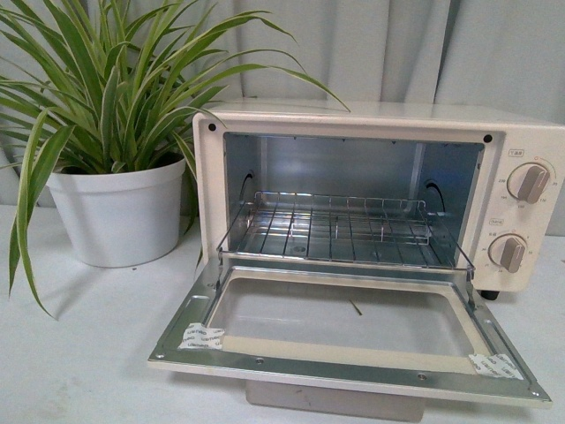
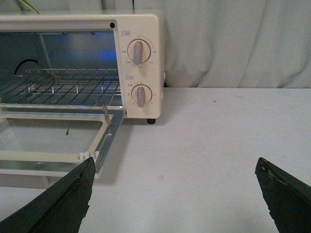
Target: Open oven
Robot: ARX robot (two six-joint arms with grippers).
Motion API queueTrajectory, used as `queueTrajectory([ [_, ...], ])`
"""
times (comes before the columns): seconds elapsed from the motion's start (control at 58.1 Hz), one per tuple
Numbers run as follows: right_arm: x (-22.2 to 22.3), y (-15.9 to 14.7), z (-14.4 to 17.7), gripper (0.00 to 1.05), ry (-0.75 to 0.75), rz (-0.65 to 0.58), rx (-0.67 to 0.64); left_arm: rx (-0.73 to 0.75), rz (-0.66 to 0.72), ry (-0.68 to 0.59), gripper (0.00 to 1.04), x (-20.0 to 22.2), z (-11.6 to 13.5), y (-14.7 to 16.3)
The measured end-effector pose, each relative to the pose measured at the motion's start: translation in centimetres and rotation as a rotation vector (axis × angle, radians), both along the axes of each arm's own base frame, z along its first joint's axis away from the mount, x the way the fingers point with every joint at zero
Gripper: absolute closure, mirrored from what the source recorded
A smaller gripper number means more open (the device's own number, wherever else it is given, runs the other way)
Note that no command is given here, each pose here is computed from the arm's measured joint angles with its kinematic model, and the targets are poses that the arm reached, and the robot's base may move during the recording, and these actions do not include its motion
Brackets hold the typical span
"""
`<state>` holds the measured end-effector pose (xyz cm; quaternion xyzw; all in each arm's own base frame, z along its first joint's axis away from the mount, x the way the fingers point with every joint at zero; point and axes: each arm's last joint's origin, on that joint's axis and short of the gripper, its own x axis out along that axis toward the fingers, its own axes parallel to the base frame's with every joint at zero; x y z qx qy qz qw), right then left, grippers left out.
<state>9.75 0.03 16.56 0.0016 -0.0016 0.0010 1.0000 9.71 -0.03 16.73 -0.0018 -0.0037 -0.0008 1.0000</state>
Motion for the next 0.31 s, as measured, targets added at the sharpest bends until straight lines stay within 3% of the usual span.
queueTrajectory([
  [0.31, 0.00, 0.00, 0.00, 0.09, 0.000, 0.000, 0.000, 0.000, 0.001, 0.000, 0.06, 0.00, 0.00, 0.00],
])
